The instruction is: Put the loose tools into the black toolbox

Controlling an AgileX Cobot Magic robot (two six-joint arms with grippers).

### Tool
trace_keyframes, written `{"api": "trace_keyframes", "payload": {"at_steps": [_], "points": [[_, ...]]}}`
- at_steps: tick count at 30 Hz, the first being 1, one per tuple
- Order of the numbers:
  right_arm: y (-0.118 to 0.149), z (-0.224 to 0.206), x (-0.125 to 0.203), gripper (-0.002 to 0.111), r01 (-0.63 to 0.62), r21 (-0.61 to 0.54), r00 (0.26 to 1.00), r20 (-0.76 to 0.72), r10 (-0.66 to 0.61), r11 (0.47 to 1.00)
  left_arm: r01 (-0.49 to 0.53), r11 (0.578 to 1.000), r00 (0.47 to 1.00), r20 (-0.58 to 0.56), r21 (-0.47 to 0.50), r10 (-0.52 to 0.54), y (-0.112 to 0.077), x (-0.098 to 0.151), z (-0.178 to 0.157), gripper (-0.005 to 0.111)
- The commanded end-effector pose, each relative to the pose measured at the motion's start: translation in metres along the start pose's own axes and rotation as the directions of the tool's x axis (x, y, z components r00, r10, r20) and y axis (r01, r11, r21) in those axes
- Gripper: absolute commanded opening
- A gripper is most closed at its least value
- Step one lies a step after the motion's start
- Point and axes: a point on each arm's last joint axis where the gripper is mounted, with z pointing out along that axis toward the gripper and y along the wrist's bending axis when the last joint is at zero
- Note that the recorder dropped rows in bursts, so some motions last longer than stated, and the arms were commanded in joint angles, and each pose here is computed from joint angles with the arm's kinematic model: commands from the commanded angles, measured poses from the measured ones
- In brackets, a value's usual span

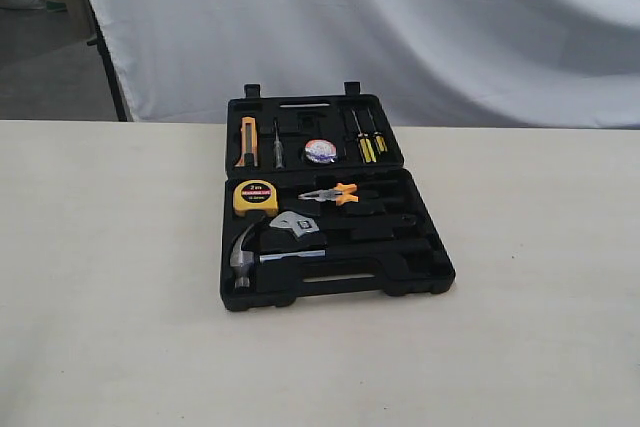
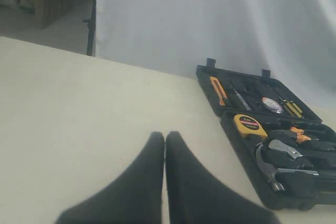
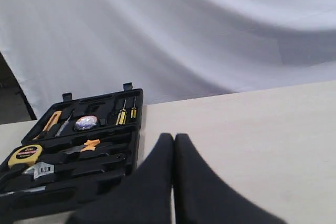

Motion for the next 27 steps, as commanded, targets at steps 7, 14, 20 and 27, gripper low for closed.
{"api": "trace_keyframes", "payload": {"at_steps": [7, 14, 20, 27], "points": [[-0.0013, -0.0022, 0.0076, 0.000, 0.093, 0.008, 0.994, -0.065, -0.093, 0.996, 0.001, 1.000, 1.000, 0.020, -0.021, 0.000, 0.0009, -0.0021, -0.0004, 0.001], [-0.0013, -0.0021, 0.0074, 0.000, 0.093, 0.008, 0.994, -0.063, -0.093, 0.996, 0.001, 1.000, 1.000, 0.020, -0.021, 0.000, 0.0009, -0.0021, -0.0004, 0.001], [-0.0013, -0.0021, 0.0074, 0.000, 0.093, 0.008, 0.994, -0.063, -0.093, 0.996, 0.001, 1.000, 1.000, 0.020, -0.021, 0.000, 0.0009, -0.0021, -0.0004, 0.001], [-0.0013, -0.0021, 0.0074, 0.000, 0.093, 0.008, 0.994, -0.063, -0.093, 0.996, 0.001, 1.000, 1.000, 0.020, -0.021, 0.000, 0.0009, -0.0021, -0.0004, 0.001]]}}
